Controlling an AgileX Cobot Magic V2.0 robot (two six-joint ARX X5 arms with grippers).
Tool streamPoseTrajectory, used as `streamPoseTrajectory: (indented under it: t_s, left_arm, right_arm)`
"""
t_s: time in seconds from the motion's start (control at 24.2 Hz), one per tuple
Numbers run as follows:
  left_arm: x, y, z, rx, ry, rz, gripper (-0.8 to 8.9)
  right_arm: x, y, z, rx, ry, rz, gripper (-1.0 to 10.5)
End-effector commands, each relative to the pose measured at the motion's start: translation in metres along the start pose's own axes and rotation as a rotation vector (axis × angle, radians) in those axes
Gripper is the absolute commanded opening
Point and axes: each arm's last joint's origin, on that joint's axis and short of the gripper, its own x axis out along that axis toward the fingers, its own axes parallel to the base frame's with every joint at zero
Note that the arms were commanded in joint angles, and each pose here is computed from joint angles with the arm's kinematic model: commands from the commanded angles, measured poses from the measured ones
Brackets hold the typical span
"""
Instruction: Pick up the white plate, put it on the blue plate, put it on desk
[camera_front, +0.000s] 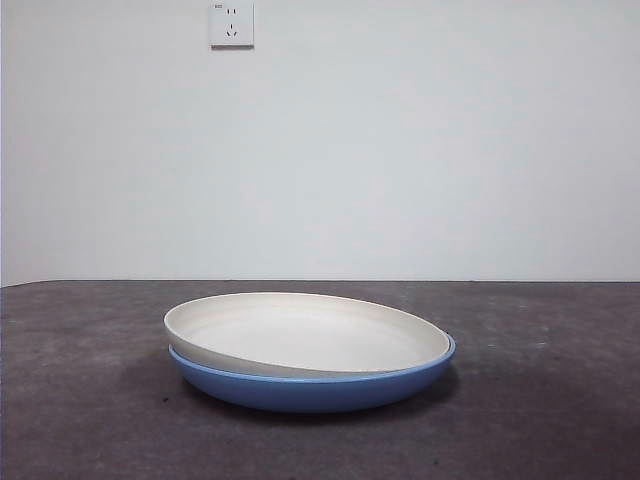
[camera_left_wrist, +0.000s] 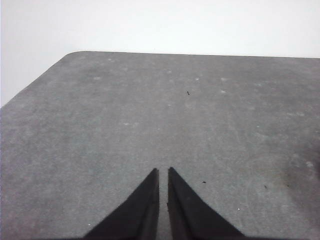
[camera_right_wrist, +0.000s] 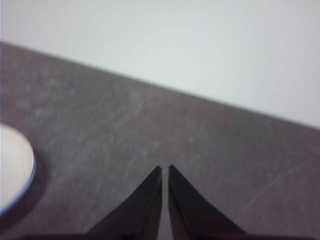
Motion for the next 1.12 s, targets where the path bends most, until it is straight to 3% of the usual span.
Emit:
streamPoseTrajectory:
  t_s: [0.04,0.41,0.7,0.95,1.12]
  left_arm:
    - [0.002,0.000,-0.005,-0.002,0.002,0.007,0.29]
    - [0.002,0.000,-0.005,-0.002,0.002,0.007,0.29]
    - [0.002,0.000,-0.005,-0.002,0.002,0.007,0.29]
    - [0.002,0.000,-0.005,-0.002,0.002,0.007,0.29]
    - [0.002,0.000,-0.005,-0.002,0.002,0.007,0.29]
  right_arm:
    - [0.001,0.001,-0.011,-0.007,-0.005,-0.004,0.2]
    - [0.006,0.005,-0.043,0.017,0.035,-0.026,0.2]
    - [0.005,0.001,-0.049,0.056,0.115,-0.175,0.2]
    - [0.005,-0.001,-0.049,0.068,0.119,-0.209,0.2]
    - [0.004,-0.003,-0.050,0.119,0.117,-0.265,0.2]
